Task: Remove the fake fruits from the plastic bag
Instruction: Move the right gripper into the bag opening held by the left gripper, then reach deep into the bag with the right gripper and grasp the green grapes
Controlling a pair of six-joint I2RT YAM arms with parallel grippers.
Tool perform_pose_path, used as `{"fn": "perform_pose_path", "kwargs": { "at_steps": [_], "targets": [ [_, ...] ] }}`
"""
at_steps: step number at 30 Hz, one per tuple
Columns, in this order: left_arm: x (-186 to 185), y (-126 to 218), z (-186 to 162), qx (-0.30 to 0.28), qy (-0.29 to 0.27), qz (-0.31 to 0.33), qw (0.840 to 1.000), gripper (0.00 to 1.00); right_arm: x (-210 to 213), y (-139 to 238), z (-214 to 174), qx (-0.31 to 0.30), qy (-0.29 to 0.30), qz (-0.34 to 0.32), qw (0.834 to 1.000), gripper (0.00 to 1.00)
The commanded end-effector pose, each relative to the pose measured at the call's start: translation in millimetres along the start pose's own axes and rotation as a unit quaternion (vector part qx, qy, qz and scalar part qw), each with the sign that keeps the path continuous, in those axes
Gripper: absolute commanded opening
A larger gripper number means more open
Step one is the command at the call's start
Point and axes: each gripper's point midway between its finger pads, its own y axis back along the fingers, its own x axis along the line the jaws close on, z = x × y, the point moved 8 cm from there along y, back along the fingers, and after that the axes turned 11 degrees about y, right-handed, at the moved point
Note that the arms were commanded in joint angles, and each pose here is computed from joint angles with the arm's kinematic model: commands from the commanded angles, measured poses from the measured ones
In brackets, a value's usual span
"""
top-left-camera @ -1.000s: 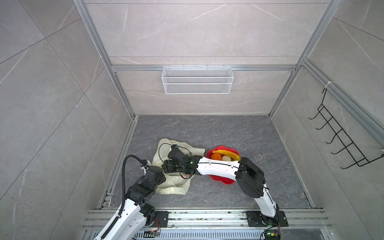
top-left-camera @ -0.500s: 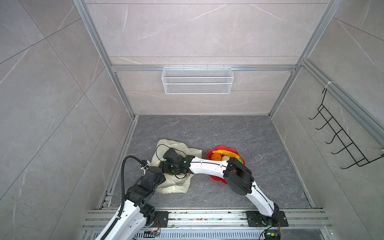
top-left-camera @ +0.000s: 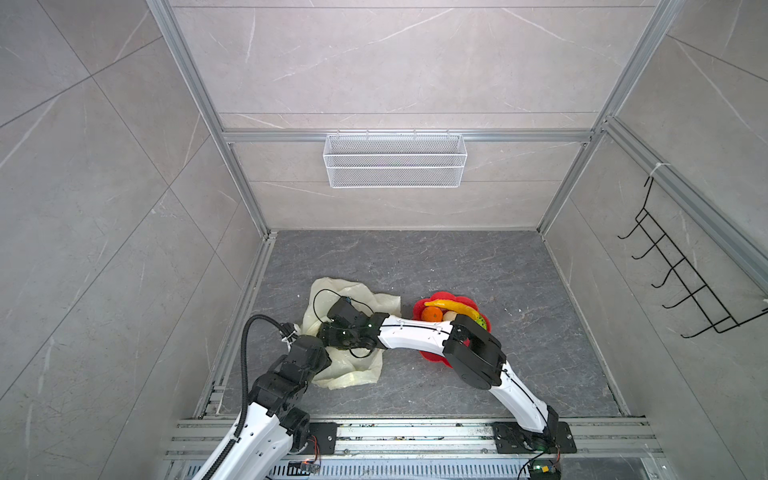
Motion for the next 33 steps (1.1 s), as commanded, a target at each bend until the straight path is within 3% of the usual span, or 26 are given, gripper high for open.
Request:
{"fn": "perform_pose_path", "kwargs": {
  "at_steps": [1,5,13,22,33],
  "targets": [
    [26.4,2.0,-2.9,-0.023,0.060,0.063,0.996,0.07,-35.2,3.9,-14.0,0.002,-0.014,-0.066,0.998,0.82],
    [48.5,0.4,-6.6,-0.049,0.112,0.123,0.985,0.07,-51.8,13.6,-10.8,-0.013,-0.022,-0.085,0.996,0.81],
    [61.0,-2.9,-9.5,-0.067,0.142,0.163,0.974,0.10,-68.4,27.6,-6.6,-0.032,-0.029,-0.098,0.994,0.79],
    [31.4,-15.0,-8.9,-0.033,0.090,0.076,0.992,0.09,-6.1,45.5,5.7,-0.057,0.078,0.013,0.995,0.73],
    [29.5,-3.2,-2.6,-0.049,0.074,0.048,0.995,0.07,30.9,16.3,-6.3,-0.009,0.120,0.061,0.991,0.70]
  ]
}}
